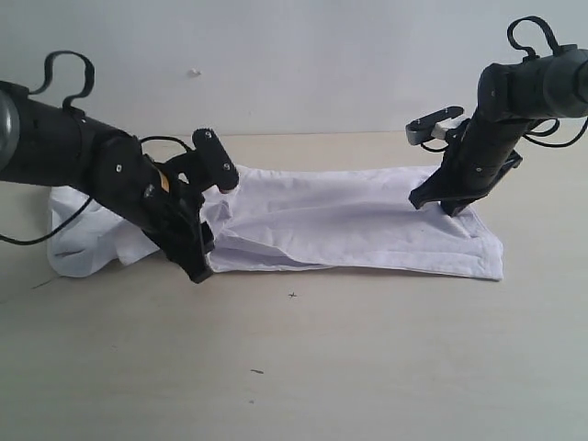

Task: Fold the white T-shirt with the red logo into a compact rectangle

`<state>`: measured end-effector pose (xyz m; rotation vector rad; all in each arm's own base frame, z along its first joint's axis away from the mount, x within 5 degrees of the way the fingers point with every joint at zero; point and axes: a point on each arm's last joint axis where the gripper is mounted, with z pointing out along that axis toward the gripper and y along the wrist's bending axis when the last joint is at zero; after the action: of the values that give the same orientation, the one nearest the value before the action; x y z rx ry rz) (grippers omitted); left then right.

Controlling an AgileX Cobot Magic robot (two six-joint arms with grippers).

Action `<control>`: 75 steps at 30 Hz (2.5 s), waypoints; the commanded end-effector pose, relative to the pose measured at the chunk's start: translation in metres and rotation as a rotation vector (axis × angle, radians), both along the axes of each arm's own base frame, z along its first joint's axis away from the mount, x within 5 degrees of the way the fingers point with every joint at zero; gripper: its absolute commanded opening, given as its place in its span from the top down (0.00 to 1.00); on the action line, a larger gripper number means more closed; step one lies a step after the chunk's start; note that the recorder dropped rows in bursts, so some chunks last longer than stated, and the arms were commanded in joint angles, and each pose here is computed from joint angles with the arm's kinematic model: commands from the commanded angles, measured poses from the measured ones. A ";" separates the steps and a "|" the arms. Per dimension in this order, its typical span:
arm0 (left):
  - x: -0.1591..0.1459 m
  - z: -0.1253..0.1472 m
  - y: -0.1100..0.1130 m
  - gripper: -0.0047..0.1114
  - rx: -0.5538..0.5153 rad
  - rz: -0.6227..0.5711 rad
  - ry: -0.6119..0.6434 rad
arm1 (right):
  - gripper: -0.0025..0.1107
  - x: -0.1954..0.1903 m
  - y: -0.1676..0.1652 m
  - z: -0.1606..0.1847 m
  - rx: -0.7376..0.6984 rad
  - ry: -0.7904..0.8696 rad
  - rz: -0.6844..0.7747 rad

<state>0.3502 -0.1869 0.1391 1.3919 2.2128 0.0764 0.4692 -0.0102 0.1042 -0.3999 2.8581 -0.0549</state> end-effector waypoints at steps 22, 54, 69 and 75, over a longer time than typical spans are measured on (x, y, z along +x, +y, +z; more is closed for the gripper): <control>0.019 -0.013 0.025 0.51 0.076 -0.008 -0.069 | 0.98 -0.004 0.001 -0.007 0.015 0.037 -0.002; 0.055 0.036 0.016 0.74 0.333 -0.362 -0.445 | 0.98 -0.004 0.001 -0.008 0.017 0.032 -0.003; 0.044 0.057 0.028 0.74 -0.043 0.258 0.200 | 0.98 -0.004 0.001 -0.008 0.015 0.034 0.003; 0.022 0.035 0.030 0.63 0.047 0.195 0.340 | 0.98 -0.004 0.001 -0.008 0.015 0.036 0.003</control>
<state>0.3828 -0.1553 0.1804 1.2388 2.6061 -0.0114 0.4695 -0.0101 0.1043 -0.4092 2.8530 -0.0552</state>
